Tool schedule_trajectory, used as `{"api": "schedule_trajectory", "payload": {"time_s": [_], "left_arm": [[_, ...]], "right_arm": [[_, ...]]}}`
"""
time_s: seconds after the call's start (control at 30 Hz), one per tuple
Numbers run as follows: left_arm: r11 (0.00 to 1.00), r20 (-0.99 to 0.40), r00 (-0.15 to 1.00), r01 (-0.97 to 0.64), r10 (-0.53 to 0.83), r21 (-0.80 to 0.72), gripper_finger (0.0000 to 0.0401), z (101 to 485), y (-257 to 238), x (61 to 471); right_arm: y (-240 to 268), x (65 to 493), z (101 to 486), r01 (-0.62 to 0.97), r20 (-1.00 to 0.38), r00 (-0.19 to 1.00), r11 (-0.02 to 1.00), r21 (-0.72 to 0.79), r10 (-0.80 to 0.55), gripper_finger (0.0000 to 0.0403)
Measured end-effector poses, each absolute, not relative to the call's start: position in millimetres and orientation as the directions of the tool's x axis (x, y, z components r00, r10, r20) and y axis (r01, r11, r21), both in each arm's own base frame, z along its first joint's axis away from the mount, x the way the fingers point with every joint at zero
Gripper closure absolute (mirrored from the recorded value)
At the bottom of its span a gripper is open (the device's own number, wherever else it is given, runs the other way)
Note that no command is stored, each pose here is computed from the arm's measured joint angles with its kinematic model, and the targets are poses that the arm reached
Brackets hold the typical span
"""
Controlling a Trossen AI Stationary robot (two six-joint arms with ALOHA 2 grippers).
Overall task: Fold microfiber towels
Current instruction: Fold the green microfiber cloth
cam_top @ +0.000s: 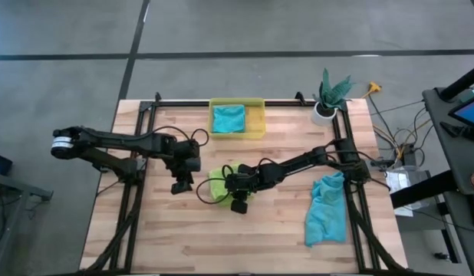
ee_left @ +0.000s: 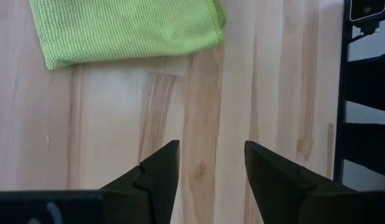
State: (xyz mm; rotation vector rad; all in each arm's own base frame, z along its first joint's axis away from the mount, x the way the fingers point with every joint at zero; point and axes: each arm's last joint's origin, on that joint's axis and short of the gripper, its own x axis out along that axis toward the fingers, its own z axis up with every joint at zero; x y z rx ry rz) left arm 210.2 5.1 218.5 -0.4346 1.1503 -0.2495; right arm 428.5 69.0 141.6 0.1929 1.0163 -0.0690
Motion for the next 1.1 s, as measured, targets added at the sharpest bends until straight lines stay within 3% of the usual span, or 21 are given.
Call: {"api": "schedule_trajectory", "payload": {"time_s": [0.13, 0.23, 0.43, 0.67, 0.93, 1.1], "left_arm": [[0.894, -0.824, 0.394, -0.009, -0.408, -0.447, 0.0235, 218.5, 5.1, 210.2], [0.894, -0.824, 0.393, -0.01, -0.408, -0.447, 0.0235, 218.5, 5.1, 210.2], [0.894, -0.824, 0.393, -0.009, -0.408, -0.447, 0.0235, 218.5, 5.1, 210.2], [0.894, -0.824, 0.392, -0.01, -0.41, -0.449, 0.0235, 218.5, 5.0, 210.0], [0.892, -0.823, 0.389, -0.008, -0.414, -0.452, 0.0235, 217.8, 5.0, 210.5], [0.895, -0.822, 0.39, 0.01, -0.414, -0.446, 0.0235, 217.9, 5.0, 210.6]], "right_arm": [[71.6, 432.8, 150.0, 0.124, -0.837, 0.545, 0.984, 0.126, 0.039, 0.0385], [74.4, 437.2, 158.2, 0.107, -0.822, 0.568, 0.986, 0.128, 0.045, 0.0393], [82.3, 438.8, 163.7, 0.049, -0.813, 0.569, 0.982, 0.181, 0.122, 0.0394], [89.4, 437.7, 133.6, 0.053, -0.846, 0.464, 0.945, 0.321, 0.261, 0.0394], [89.6, 438.3, 133.9, 0.064, -0.841, 0.466, 0.937, 0.344, 0.277, 0.0391], [90.1, 435.8, 141.2, 0.057, -0.835, 0.456, 0.927, 0.372, 0.307, 0.0366]]}}
